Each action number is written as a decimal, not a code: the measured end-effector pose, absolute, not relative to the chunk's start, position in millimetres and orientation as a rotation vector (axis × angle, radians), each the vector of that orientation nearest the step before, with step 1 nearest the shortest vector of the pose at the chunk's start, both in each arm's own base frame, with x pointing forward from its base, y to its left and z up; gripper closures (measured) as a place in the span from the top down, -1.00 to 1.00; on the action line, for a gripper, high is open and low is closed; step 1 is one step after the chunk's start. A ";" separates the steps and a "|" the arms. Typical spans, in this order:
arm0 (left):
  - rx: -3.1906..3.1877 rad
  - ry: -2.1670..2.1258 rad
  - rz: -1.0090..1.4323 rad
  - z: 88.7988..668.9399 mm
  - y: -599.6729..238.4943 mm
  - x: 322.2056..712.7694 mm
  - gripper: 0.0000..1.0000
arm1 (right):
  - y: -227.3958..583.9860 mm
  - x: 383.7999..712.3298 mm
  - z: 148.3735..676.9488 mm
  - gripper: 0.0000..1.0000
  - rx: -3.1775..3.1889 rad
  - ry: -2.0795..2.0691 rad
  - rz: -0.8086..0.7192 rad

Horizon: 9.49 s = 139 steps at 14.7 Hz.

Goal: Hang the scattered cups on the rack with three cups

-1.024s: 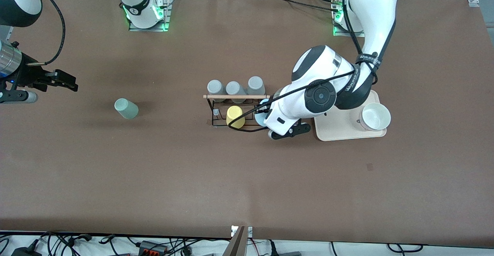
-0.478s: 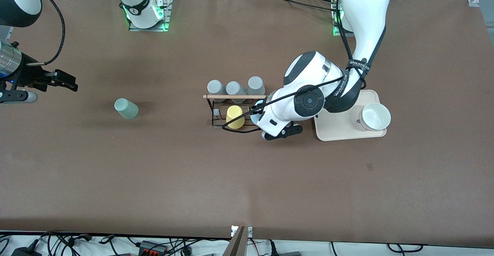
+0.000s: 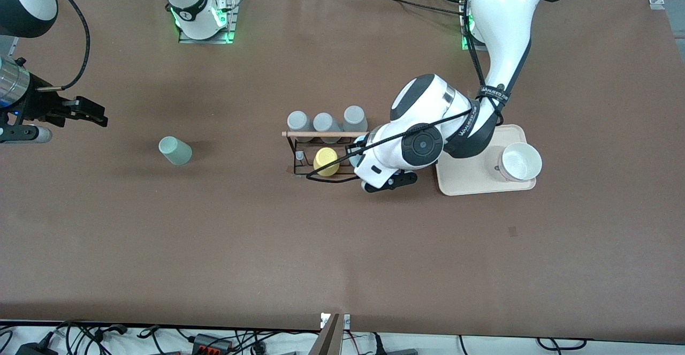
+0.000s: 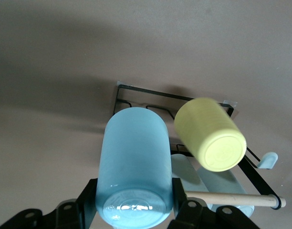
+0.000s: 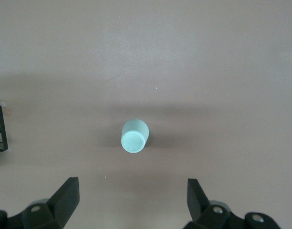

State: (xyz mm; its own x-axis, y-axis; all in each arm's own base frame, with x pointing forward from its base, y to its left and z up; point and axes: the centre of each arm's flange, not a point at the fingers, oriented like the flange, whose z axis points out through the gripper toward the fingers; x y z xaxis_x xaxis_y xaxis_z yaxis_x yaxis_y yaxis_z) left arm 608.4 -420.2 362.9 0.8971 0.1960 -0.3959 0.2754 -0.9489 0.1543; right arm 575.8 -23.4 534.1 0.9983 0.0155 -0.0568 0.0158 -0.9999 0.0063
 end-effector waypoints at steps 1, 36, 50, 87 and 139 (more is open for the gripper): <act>2.856 0.355 -0.562 365.0 -421.4 608.1 0.30 | -23.4 575.8 534.1 1.00 3.133 0.024 -0.089; 2.971 0.464 -0.439 581.1 -169.5 622.1 1.00 | -27.1 585.0 488.1 1.00 3.128 0.015 -0.253; 3.059 0.175 -0.422 566.2 -112.0 557.0 1.00 | -21.0 573.7 328.0 1.00 3.122 -0.008 -0.229; 3.092 0.246 -0.122 599.8 -66.2 566.2 1.00 | 152.0 623.2 398.2 0.32 3.099 0.249 -0.423; 3.093 0.224 -0.111 603.2 -73.1 564.8 1.00 | 277.7 651.6 462.4 1.00 3.170 -0.564 -0.103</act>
State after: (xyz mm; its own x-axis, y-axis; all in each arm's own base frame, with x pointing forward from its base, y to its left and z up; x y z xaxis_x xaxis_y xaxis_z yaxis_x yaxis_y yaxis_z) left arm 564.8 -73.1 603.2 0.9871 0.1423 -0.0741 0.1450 -0.9889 0.0336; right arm 651.6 277.7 462.4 0.9368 -0.3414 -0.0767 -0.3465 -0.9357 -0.0668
